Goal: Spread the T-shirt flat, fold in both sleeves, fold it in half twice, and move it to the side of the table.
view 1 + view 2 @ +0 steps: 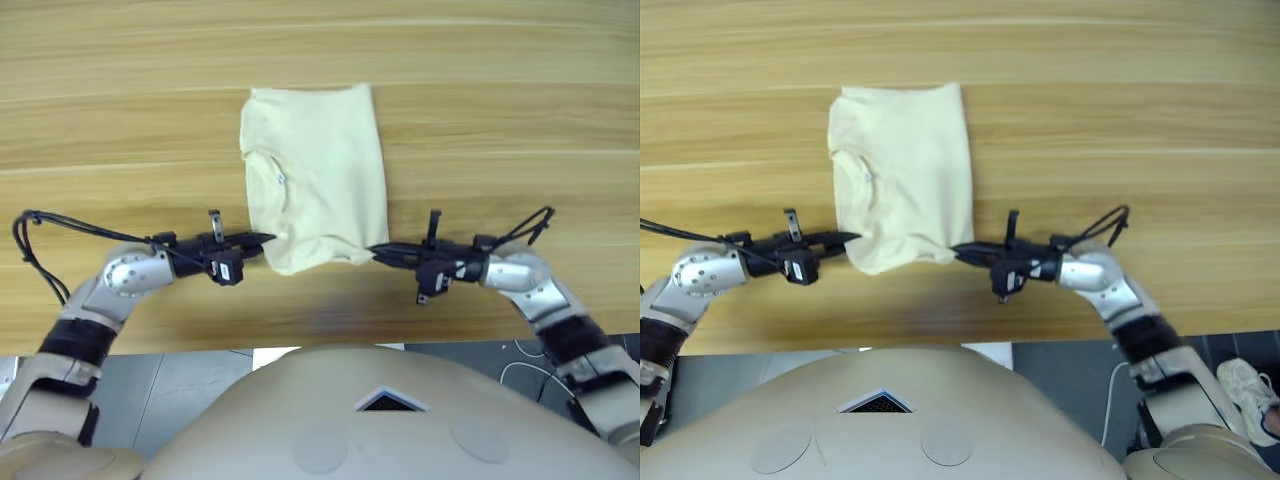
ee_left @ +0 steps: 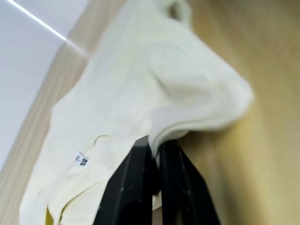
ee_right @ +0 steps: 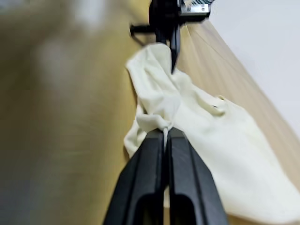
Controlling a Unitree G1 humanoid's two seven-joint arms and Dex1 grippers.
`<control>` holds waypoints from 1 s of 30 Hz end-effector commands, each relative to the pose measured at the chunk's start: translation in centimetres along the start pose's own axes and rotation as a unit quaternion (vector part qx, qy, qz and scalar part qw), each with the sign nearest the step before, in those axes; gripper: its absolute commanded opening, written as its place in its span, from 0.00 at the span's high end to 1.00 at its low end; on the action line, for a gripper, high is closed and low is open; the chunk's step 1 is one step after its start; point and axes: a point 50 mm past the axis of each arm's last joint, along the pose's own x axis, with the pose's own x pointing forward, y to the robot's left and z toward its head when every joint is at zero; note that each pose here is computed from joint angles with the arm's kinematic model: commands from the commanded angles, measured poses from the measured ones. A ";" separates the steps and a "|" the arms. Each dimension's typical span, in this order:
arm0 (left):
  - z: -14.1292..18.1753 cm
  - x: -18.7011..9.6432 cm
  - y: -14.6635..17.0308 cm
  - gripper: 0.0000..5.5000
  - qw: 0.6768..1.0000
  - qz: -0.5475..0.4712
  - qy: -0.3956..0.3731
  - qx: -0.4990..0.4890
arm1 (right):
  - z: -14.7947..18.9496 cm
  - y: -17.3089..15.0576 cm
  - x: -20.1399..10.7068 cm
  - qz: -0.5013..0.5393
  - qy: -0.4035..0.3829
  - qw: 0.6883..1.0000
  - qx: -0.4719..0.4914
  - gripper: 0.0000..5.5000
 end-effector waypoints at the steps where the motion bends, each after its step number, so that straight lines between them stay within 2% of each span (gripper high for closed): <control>1: 0.1 -0.9 -2.0 0.99 0.998 0.024 0.027 -0.047 | 0.8 0.0 -1.7 -0.042 0.001 0.999 0.032 1.00; 5: 1.0 -1.1 0.0 0.99 0.991 0.123 0.013 -0.045 | 1.1 -1.3 -2.0 -0.089 -0.004 0.996 0.030 1.00; 10: 0.3 -0.9 3.6 0.99 0.974 0.223 0.035 -0.018 | 0.5 -3.3 -1.6 -0.118 0.005 0.993 0.011 1.00; 19: -0.5 1.5 6.9 0.99 0.966 0.256 0.032 0.022 | -0.6 -6.6 0.2 -0.150 0.017 0.988 -0.018 1.00; 30: -4.1 3.7 11.0 0.99 0.952 0.289 0.093 0.023 | -3.2 -13.7 3.3 -0.260 0.086 0.960 -0.062 1.00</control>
